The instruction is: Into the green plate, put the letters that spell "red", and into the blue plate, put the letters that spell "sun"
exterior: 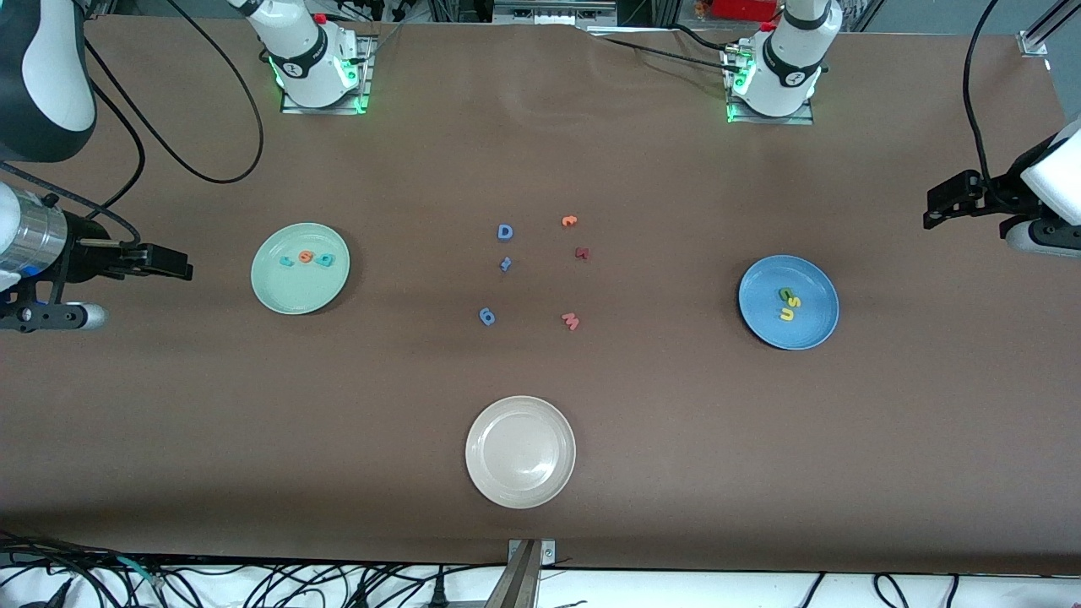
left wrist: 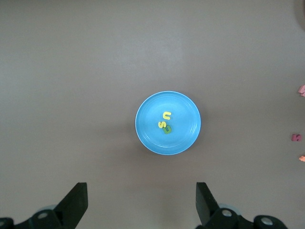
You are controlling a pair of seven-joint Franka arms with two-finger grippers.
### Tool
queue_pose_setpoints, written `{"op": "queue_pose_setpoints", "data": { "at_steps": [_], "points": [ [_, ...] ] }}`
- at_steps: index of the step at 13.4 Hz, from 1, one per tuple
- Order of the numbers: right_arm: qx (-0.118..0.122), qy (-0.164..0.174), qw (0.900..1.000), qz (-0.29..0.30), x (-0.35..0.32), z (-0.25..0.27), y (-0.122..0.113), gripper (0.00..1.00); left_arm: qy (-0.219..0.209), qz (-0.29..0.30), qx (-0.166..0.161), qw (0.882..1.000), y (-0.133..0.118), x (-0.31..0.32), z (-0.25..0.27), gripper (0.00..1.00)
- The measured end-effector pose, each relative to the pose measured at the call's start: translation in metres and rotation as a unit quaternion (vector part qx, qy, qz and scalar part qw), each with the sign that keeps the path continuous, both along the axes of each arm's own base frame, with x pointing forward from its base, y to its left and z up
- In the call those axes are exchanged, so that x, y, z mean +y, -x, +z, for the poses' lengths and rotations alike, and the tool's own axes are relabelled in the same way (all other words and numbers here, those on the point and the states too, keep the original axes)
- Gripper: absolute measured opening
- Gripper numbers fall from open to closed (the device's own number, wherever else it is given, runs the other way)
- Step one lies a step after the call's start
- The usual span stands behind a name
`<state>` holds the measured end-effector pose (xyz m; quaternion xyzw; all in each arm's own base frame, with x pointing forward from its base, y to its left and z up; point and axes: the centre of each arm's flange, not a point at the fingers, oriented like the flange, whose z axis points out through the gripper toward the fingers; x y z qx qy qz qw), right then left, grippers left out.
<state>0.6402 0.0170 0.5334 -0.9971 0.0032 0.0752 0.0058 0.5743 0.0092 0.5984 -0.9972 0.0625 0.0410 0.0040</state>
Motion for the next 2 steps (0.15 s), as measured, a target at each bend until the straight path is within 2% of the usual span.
{"op": "queue_pose_setpoints", "data": {
  "at_steps": [2],
  "points": [
    [0.0, 0.003, 1.0, 0.001, -0.0001, 0.0001, 0.0, 1.0, 0.0, 0.0, 0.001, 1.0, -0.0005, 0.0, -0.0013, 1.0]
  ]
}}
